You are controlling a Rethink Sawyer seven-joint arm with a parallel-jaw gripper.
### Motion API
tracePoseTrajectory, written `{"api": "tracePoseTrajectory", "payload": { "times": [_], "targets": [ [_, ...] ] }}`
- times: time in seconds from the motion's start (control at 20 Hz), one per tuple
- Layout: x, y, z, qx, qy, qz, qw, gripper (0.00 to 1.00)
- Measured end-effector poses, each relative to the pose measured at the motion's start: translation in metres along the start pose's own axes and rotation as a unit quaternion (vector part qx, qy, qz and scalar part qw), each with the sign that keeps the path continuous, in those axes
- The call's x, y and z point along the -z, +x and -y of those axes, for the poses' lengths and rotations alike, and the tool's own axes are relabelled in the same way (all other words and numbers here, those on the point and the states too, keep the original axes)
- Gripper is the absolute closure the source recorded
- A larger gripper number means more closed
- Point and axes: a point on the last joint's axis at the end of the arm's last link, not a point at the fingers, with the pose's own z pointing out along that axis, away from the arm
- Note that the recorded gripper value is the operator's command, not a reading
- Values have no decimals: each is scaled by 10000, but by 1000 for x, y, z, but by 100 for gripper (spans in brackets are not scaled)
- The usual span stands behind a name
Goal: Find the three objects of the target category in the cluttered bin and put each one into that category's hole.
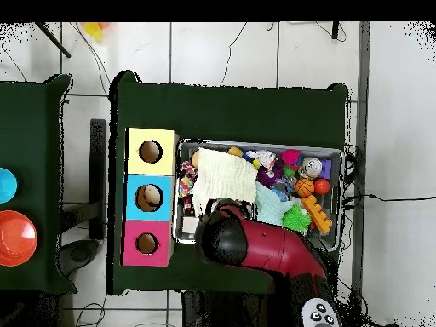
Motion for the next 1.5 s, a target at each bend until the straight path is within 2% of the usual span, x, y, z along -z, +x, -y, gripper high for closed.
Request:
{"api": "tracePoseTrajectory", "payload": {
  "times": [0.5,0.9,1.5],
  "targets": [
    [-16,-3,-16,108,-127,52,9998,0],
    [-37,-5,-26,179,-122,299,9993,0],
    [-61,-12,-32,230,-146,284,9992,0]
  ]
}}
